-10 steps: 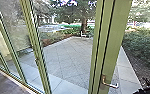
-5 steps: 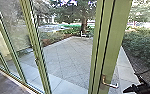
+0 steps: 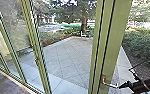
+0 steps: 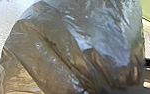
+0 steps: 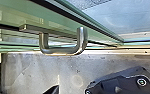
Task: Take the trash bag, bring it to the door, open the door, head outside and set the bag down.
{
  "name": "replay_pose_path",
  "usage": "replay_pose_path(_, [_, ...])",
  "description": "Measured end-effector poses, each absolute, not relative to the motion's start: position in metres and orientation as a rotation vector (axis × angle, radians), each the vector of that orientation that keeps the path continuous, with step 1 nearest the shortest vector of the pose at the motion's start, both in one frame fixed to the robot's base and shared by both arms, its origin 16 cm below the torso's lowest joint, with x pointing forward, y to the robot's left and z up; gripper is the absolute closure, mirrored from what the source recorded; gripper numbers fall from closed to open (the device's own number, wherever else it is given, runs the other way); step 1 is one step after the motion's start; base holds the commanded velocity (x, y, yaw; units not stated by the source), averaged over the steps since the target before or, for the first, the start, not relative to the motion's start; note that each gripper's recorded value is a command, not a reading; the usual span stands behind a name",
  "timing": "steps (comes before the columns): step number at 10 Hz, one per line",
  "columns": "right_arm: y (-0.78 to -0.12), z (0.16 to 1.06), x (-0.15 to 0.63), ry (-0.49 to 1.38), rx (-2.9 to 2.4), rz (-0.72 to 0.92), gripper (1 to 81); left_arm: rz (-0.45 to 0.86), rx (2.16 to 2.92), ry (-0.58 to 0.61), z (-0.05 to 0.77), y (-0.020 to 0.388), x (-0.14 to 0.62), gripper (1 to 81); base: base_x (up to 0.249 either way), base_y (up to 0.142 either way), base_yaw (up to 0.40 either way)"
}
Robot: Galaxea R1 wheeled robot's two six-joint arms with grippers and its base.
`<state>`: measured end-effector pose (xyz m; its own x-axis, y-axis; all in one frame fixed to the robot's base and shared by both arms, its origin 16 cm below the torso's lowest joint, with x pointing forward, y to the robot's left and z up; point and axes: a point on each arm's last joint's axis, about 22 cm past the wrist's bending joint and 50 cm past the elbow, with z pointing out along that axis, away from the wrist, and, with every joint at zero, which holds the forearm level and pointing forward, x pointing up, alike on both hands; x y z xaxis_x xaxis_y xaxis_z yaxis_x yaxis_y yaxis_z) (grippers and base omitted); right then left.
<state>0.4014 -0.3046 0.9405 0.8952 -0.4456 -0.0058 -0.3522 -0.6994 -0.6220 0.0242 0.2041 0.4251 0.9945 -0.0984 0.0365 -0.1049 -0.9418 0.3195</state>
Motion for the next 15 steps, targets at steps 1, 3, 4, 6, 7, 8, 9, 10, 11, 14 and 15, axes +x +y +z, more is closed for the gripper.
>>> replay_pose_path(1, [-0.299, 0.939, 0.409, 0.595, -2.399, -0.184, 1.0, 0.027, 2.812, -0.146, 0.425, 0.205, 0.024, 81.1, 0.000, 0.000, 0.000])
replay_pose_path(3, [-0.299, 0.945, 0.428, 0.657, -2.375, -0.195, 1.0, 0.029, 2.811, -0.145, 0.425, 0.204, 0.024, 81.1, 0.000, 0.000, 0.000])
replay_pose_path(4, [-0.298, 0.942, 0.433, 0.699, -2.364, -0.184, 1.0, 0.029, 2.811, -0.145, 0.425, 0.204, 0.024, 81.1, 0.000, 0.000, 0.000])
replay_pose_path(6, [-0.293, 0.936, 0.441, 0.776, -2.332, -0.154, 1.0, 0.030, 2.811, -0.143, 0.425, 0.204, 0.025, 81.1, 0.000, 0.000, 0.000])
replay_pose_path(7, [-0.296, 0.930, 0.447, 0.837, -2.308, -0.146, 1.0, 0.029, 2.812, -0.135, 0.425, 0.205, 0.025, 81.1, 0.000, 0.000, 0.000])
replay_pose_path(8, [-0.297, 0.924, 0.449, 0.873, -2.296, -0.135, 1.0, 0.030, 2.814, -0.133, 0.425, 0.207, 0.025, 81.1, 0.000, 0.000, 0.000])
replay_pose_path(9, [-0.296, 0.918, 0.450, 0.899, -2.288, -0.122, 1.0, 0.029, 2.816, -0.133, 0.425, 0.208, 0.025, 81.1, 0.000, 0.000, 0.000])
replay_pose_path(10, [-0.296, 0.917, 0.452, 0.932, -2.274, -0.111, 1.0, 0.029, 2.817, -0.132, 0.425, 0.209, 0.025, 81.1, 0.000, 0.000, 0.000])
replay_pose_path(11, [-0.297, 0.917, 0.454, 0.971, -2.255, -0.104, 1.0, 0.028, 2.816, -0.131, 0.425, 0.208, 0.025, 81.1, 0.000, 0.000, 0.000])
replay_pose_path(14, [-0.289, 0.904, 0.460, 1.060, -2.226, -0.065, 1.0, 0.028, 2.816, -0.128, 0.425, 0.208, 0.024, 81.1, 0.000, 0.000, 0.000])
replay_pose_path(15, [-0.287, 0.896, 0.460, 1.087, -2.228, -0.054, 1.0, 0.029, 2.817, -0.128, 0.425, 0.209, 0.024, 81.1, 0.000, 0.000, 0.000])
